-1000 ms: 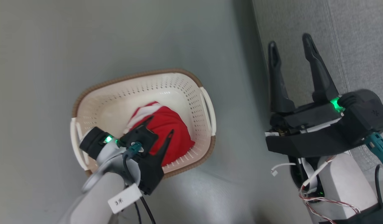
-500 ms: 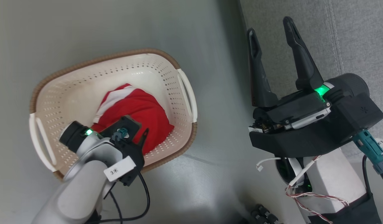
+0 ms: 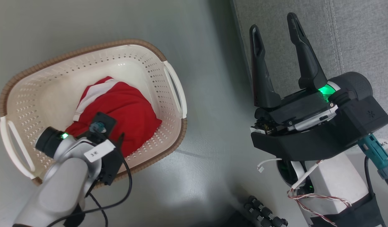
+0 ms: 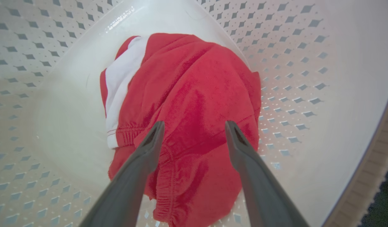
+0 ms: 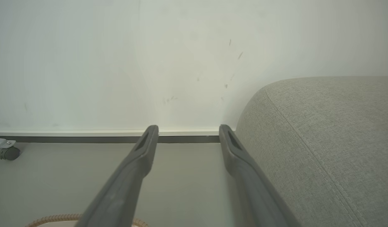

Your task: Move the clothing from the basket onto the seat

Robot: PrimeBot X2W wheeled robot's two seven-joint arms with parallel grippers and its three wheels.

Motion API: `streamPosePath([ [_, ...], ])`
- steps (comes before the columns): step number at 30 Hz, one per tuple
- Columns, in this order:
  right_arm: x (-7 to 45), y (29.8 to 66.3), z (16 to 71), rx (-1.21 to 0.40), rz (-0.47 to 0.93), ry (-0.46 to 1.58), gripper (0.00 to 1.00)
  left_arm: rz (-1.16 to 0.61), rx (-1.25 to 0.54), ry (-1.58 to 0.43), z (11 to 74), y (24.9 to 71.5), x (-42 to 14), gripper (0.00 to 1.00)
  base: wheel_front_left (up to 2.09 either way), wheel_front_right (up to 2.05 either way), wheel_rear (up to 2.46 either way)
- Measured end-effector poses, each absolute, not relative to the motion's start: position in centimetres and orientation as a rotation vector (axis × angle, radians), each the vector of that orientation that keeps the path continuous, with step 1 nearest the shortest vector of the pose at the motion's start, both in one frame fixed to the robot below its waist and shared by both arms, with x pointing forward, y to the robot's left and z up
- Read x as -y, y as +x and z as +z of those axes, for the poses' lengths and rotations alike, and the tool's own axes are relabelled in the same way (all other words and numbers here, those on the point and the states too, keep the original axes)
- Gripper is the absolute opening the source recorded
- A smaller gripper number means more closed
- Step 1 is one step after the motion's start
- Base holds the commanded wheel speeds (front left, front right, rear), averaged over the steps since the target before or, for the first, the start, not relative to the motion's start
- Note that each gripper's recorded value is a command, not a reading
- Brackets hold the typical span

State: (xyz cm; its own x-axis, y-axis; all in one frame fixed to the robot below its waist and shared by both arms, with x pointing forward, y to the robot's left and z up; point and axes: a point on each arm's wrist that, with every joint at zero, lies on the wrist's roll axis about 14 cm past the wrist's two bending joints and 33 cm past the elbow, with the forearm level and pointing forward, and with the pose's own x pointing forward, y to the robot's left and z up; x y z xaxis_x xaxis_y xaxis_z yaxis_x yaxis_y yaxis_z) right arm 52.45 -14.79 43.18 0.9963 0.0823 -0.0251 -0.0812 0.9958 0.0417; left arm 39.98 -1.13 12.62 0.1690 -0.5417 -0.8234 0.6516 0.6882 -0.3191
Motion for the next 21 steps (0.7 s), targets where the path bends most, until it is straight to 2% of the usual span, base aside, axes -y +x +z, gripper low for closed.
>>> streamPosePath([
  [21,15.7,52.3,40.6,-0.051,0.052,0.072,1.0,-0.773,-1.305,0.081,7.9,39.8,0.2,1.0,0.0,0.0,0.0],
])
